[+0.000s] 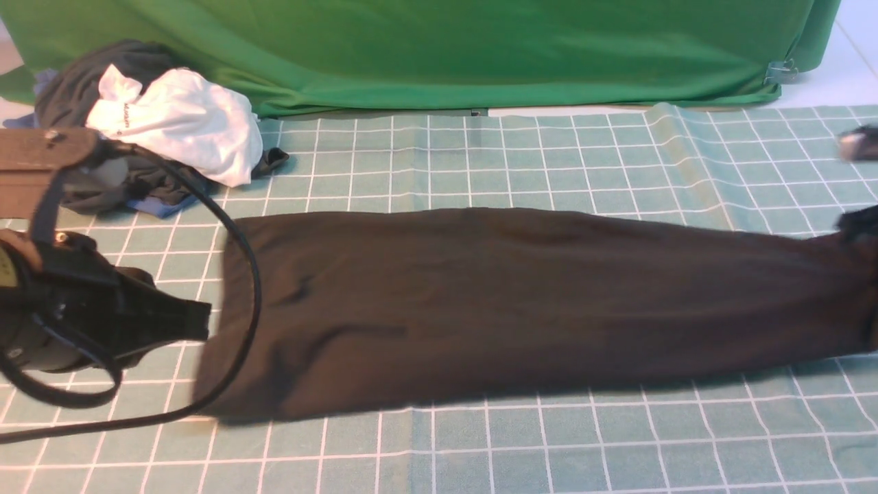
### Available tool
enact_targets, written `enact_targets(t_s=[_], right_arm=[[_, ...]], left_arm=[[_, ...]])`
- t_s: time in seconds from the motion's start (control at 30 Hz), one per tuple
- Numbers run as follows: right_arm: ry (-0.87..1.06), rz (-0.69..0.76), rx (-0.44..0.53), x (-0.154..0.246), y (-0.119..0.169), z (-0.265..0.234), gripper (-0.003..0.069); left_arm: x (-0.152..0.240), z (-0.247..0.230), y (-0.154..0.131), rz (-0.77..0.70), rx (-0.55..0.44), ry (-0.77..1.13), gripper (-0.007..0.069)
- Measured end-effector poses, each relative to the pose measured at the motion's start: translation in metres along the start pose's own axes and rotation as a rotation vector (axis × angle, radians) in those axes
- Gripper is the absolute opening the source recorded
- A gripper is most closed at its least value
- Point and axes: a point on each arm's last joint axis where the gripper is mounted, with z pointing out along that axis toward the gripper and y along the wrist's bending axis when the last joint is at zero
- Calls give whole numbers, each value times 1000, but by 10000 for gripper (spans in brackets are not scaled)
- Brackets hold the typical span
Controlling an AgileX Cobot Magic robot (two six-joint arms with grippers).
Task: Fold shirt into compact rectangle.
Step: 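Fold the right end of the dark garment over onto its left end with the right gripper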
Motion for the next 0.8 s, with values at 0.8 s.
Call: enact_targets(t_s=[0.8], right_arm=[[-388, -159, -375, 39, 144, -153, 40]], left_arm=[[-3, -8, 0, 19, 1, -83, 12]])
